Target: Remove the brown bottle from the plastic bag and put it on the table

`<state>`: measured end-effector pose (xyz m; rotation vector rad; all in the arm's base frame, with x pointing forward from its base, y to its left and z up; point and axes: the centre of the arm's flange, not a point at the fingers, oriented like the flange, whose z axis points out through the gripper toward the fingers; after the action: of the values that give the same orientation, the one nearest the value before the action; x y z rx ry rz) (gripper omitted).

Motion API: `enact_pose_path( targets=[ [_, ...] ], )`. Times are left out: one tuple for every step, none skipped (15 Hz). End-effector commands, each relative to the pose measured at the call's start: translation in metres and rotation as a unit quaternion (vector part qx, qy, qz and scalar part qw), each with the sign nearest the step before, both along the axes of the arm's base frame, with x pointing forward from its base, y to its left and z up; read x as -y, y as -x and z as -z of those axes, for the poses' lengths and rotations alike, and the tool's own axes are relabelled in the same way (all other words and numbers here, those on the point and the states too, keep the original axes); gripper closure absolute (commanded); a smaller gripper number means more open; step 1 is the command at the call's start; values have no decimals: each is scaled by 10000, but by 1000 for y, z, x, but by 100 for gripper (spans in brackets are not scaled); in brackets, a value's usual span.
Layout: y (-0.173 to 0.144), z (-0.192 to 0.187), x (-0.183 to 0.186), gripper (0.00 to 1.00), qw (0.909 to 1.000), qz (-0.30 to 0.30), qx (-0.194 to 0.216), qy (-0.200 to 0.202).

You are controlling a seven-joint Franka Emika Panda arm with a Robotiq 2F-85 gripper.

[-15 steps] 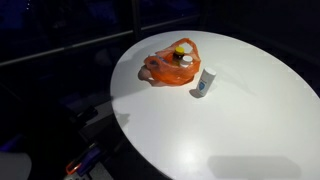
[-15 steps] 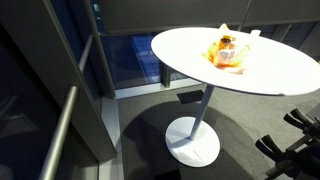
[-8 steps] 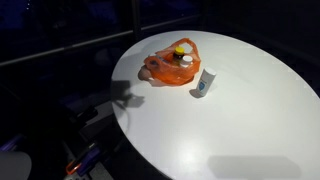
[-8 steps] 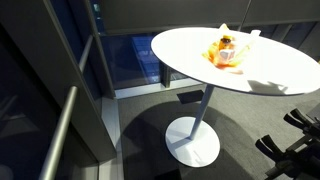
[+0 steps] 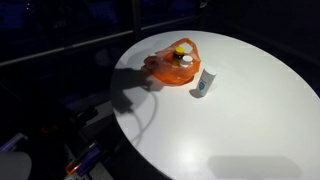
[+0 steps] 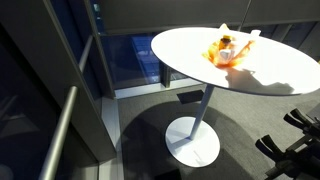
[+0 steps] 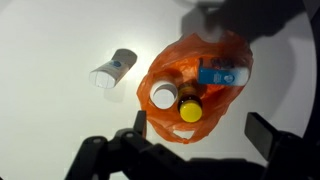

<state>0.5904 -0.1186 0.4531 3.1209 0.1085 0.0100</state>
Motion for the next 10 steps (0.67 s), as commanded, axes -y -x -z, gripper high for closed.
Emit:
enact_pose_path(
  targets=[
    [-34,8,-2,0,9994,316,24,-129],
    [-37,13,-3,0,9991,401,11,-150],
    [-40,16,-4,0,9987,469,-1,-174],
    [-40,16,-4,0,9986,493,-37,-183],
    [-38,13,-3,0,9985,507,-18,-197],
    [-29,24,-6,0,9993,351,-74,-99],
    [-30,24,-6,0,9993,363,-65,-97],
    [-31,23,-5,0,9993,370,-51,-95],
    [-31,21,-5,0,9992,374,-39,-93],
    [-31,24,-4,0,9992,379,-56,-79]
  ],
)
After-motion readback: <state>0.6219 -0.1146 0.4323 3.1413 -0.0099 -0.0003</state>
